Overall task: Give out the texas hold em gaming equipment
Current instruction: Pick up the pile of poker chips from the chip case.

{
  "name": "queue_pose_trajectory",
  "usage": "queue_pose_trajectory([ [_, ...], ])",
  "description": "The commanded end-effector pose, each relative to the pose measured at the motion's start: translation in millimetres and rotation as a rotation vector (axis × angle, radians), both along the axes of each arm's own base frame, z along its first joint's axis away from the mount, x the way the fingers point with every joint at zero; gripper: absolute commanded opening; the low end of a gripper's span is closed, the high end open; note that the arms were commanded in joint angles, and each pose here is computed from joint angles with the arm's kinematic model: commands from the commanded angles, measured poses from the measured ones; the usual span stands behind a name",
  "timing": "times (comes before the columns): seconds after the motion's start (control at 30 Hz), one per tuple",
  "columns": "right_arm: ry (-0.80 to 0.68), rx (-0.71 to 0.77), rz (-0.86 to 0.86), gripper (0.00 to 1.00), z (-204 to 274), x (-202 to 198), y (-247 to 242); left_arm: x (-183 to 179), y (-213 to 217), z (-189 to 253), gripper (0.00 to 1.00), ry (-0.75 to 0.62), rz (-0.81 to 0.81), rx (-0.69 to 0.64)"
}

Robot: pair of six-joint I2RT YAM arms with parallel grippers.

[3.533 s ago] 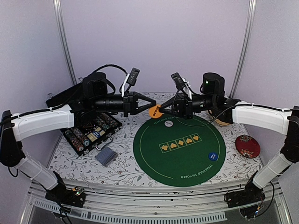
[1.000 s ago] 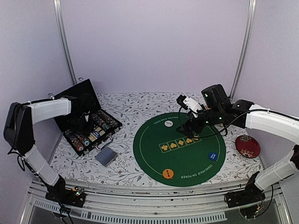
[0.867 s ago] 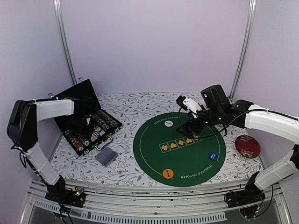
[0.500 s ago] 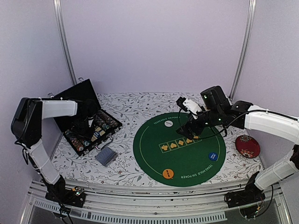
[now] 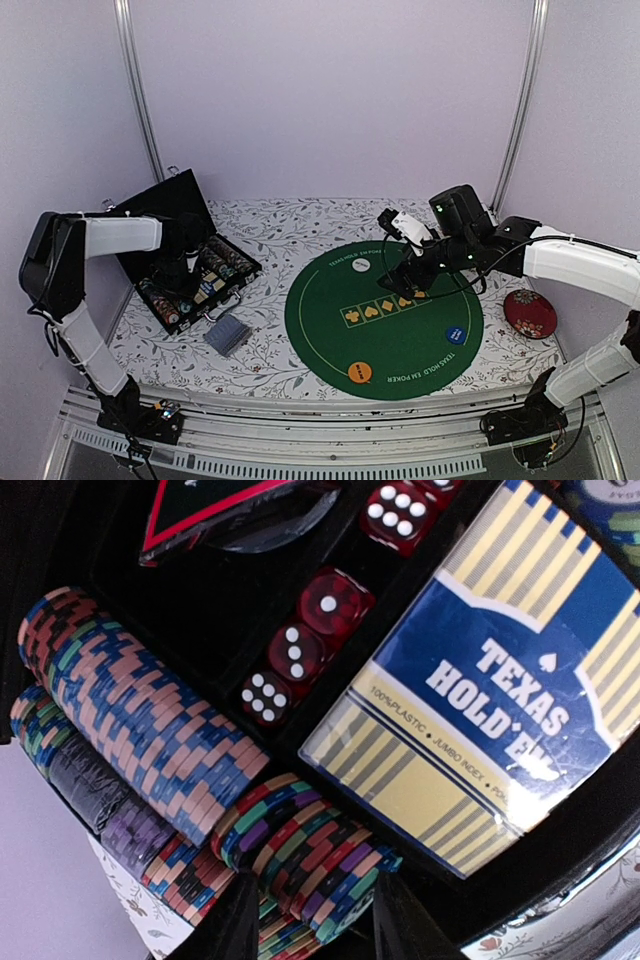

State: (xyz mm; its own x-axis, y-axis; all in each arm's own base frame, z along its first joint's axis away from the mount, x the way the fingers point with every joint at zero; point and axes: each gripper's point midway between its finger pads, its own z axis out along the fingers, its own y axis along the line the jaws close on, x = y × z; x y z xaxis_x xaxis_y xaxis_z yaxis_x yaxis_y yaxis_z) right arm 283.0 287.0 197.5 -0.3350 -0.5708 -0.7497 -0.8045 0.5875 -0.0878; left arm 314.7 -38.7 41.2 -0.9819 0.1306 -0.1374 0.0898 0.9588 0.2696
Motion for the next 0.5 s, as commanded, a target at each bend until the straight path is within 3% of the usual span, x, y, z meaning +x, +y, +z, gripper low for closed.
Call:
queue_pose_trajectory([
  [0.0, -0.011, 0.004, -0.013, 0.99, 5.5, 0.3, -3.4, -14.5, -23.6, -20.4, 0.4, 0.073, -0.022, -0.089],
  [0.33, -0.006, 0.001, -0.007, 0.99, -0.2, -1.0, -3.6, -12.3, -31.9, -6.3, 0.42, 0.047, -0.06, -0.058],
  [0.47, 0.004, -0.008, -0.003, 0.99, -1.5, -1.7, -3.1, -11.6, -18.7, -3.6, 0.52, 0.041, -0.048, 0.018],
])
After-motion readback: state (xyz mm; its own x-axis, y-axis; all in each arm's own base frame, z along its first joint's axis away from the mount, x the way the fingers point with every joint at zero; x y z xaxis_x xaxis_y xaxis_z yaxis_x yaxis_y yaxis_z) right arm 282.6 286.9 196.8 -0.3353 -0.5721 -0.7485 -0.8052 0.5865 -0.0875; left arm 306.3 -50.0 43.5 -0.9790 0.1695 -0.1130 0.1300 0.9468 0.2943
